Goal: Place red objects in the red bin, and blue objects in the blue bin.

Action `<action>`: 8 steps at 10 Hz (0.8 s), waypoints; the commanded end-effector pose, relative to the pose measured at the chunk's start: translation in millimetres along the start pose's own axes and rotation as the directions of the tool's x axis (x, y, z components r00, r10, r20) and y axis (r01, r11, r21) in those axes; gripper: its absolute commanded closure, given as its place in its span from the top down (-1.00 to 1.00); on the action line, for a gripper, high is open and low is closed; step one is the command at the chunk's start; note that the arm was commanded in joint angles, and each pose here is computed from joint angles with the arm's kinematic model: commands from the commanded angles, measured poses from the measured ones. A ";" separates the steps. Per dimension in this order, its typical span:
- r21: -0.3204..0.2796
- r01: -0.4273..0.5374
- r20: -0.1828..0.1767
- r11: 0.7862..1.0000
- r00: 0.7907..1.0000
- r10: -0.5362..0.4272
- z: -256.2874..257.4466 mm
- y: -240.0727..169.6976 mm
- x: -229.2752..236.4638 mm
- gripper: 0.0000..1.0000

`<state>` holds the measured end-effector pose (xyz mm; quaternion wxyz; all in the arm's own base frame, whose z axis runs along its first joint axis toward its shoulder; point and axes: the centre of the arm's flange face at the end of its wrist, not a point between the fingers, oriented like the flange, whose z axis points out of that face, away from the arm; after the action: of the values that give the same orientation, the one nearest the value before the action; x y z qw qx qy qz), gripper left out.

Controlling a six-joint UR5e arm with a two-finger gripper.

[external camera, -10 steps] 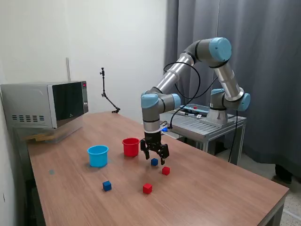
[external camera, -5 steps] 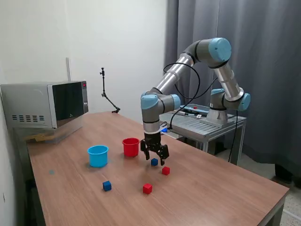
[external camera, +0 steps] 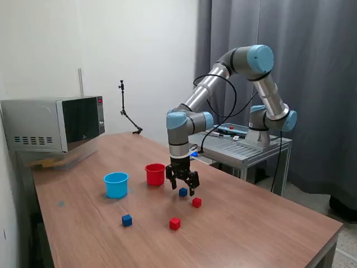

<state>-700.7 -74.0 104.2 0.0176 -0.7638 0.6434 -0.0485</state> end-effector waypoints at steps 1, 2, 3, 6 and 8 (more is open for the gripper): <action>-0.004 0.000 -0.002 1.000 1.000 0.000 -0.4 0.4 0.1 1.00; -0.002 0.000 -0.003 1.000 1.000 0.000 0.7 0.4 0.2 1.00; -0.002 0.000 -0.003 1.000 1.000 0.000 0.7 0.4 0.2 1.00; -0.004 0.000 -0.003 1.000 1.000 0.000 -0.4 0.4 0.3 -1.00; -0.002 -0.002 -0.004 1.000 1.000 0.002 0.7 0.4 -0.8 -1.00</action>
<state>-701.1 -74.0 104.0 0.0154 -0.7635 0.6437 -0.0487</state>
